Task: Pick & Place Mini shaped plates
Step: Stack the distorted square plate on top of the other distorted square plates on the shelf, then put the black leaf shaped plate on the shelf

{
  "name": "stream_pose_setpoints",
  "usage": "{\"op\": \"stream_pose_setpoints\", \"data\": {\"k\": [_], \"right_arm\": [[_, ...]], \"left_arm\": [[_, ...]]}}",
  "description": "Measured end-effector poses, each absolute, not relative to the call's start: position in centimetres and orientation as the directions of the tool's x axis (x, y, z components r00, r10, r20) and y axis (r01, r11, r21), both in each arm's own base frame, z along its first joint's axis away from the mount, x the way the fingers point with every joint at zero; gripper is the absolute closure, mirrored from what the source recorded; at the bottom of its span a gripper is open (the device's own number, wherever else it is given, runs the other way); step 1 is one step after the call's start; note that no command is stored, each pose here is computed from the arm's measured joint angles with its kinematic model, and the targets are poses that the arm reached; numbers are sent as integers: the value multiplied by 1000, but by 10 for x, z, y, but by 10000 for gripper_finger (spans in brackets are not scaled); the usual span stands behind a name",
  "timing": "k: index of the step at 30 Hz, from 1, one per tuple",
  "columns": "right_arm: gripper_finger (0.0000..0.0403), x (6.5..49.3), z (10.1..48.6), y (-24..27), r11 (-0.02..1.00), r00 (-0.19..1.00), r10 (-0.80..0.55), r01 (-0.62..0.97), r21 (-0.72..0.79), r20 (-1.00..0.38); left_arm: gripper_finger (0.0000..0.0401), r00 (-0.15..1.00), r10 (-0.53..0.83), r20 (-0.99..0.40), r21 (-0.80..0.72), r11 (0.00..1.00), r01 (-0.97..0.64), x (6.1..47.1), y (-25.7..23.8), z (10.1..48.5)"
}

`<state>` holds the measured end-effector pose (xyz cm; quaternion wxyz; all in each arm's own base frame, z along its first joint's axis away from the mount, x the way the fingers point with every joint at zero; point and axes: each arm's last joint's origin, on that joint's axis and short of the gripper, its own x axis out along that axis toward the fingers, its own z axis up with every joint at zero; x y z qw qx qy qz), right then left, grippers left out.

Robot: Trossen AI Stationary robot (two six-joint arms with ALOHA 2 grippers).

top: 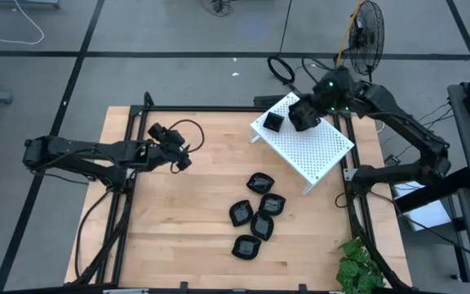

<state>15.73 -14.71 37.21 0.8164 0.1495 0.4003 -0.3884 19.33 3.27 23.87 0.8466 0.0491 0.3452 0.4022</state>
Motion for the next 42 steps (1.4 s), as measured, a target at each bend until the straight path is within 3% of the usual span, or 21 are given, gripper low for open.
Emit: {"op": "stream_pose_setpoints", "data": {"k": [12, 21, 24, 27, 31, 34, 38, 42], "right_arm": [[395, 159, 354, -151, 608, 343, -494, 794, -34, -799], [321, 160, 357, -155, 576, 319, -567, 813, -89, -759], [295, 160, 363, -154, 589, 357, -600, 803, -93, -716], [278, 162, 377, -147, 679, 513, -575, 734, -22, -637], [271, 171, 399, -125, 873, 790, -404, 484, 63, -461], [275, 177, 415, -104, 966, 921, -212, 247, 72, -326], [282, 182, 427, -74, 999, 974, 28, -19, 43, -226], [284, 185, 429, -47, 986, 962, 165, -161, 34, -218]], "left_arm": [[77, 505, 679, -532, 324, 715, -620, 199, 33, 243], [77, 515, 660, -546, 313, 732, -606, 199, 33, 242], [77, 513, 660, -549, 316, 732, -604, 199, 32, 242], [77, 512, 650, -562, 306, 739, -601, 198, 32, 241], [77, 608, 487, -627, 138, 838, -528, 203, 28, 239], [77, 674, 336, -657, 0, 895, -446, 215, 21, 233], [77, 732, 226, -643, -46, 942, -331, 245, 4, 215], [77, 820, 96, -565, -133, 970, -205, 284, -16, 189]]}}
